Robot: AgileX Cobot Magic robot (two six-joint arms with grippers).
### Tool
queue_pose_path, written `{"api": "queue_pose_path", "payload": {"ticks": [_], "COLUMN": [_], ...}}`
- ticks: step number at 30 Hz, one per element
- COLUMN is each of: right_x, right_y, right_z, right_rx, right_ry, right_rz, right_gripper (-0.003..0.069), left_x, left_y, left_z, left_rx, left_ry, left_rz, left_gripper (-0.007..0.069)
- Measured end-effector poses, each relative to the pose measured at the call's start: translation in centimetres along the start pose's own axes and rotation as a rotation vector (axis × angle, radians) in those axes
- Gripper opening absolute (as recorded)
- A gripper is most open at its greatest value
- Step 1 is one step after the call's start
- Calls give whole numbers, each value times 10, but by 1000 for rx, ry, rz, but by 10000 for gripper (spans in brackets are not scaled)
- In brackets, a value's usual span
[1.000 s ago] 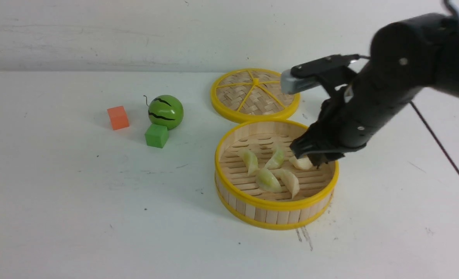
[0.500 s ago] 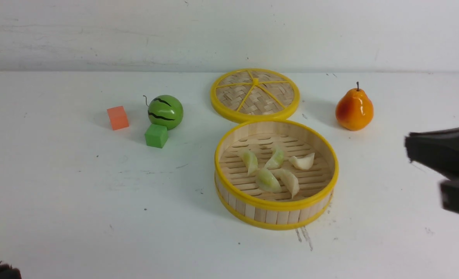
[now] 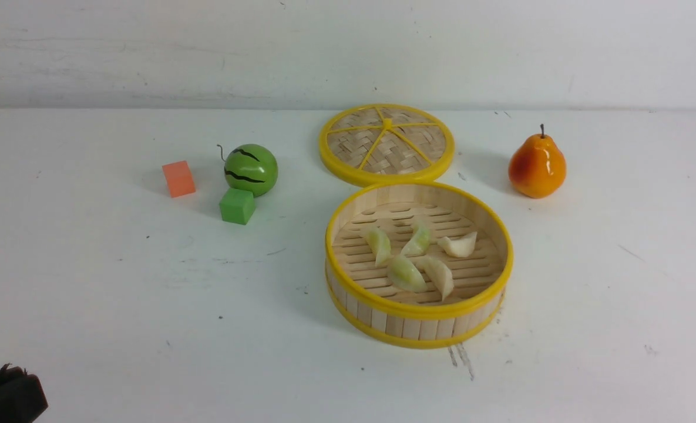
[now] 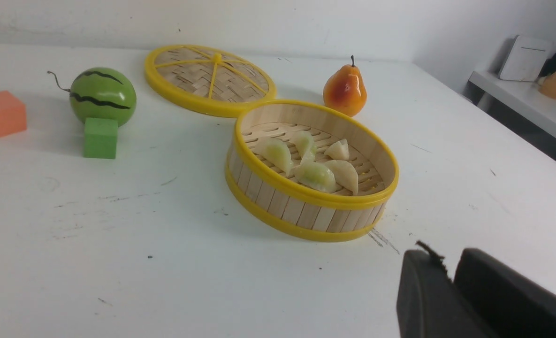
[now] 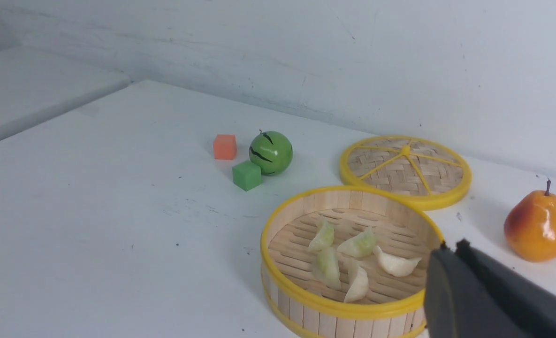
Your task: Put the dumplings into the steamer on the white table.
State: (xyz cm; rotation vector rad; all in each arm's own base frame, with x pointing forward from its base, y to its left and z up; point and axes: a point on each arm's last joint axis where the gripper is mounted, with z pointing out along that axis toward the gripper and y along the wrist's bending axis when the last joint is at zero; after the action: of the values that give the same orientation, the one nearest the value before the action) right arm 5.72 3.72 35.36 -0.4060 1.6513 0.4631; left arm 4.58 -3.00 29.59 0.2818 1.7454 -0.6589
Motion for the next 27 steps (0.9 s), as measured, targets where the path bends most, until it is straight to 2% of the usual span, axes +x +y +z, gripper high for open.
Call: {"api": "queue_pose_path", "payload": {"ticks": [27], "right_x": [13], "right_y": [-1], "right_z": [-2], "right_rx": [1], "right_ry": [-17], "right_rz": [8], "right_gripper": [-1], "left_x": [0], "left_y": [0], "left_z": [0], "left_rx": [-1], "left_ry": [2], "left_rz": [0], "left_gripper": [112]}}
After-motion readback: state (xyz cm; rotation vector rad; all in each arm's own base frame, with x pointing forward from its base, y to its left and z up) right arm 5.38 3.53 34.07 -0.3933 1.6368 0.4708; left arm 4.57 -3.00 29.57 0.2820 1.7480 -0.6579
